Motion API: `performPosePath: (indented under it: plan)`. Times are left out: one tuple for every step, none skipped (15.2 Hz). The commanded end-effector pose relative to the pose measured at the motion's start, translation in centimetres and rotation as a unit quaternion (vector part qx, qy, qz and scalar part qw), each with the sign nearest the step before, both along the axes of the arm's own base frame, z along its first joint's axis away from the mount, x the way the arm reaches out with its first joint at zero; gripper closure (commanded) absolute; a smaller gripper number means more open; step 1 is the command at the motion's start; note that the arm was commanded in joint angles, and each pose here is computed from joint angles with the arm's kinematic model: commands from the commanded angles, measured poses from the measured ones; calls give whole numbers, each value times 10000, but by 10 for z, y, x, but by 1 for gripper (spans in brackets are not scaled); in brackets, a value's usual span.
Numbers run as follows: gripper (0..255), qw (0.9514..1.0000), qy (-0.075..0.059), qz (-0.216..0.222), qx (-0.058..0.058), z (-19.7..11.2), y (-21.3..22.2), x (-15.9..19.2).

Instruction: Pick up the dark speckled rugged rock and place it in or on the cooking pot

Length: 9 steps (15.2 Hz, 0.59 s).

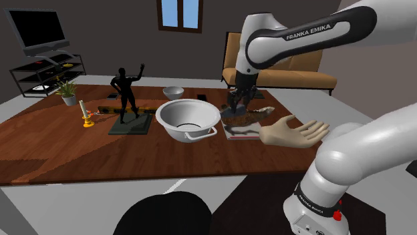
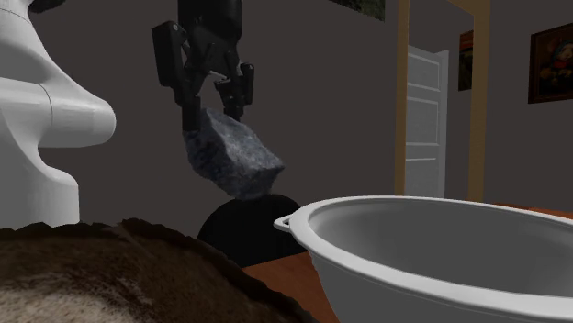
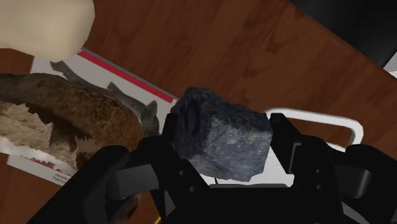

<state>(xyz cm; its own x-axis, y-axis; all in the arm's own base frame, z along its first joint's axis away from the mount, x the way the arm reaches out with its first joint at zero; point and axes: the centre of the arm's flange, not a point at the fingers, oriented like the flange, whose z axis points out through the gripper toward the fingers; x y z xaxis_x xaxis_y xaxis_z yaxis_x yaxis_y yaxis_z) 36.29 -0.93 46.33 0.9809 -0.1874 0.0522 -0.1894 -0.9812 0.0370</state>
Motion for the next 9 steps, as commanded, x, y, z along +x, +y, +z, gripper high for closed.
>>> performPosePath:
  plan:
    - [255,10000,-2,-2,2,2,2,28]
    - [255,10000,-2,-2,2,3,6,40]
    - [255,10000,-2,-2,2,4,9,53]
    - [255,10000,-2,-2,2,5,13,66]
    - [255,10000,-2,-2,2,6,16,79]
    - [255,10000,-2,-2,2,7,20,91]
    - [255,10000,-2,-2,2,8,23,104]
    - [255,10000,-2,-2,2,9,26,117]
    - [255,10000,-2,-2,2,10,30,129]
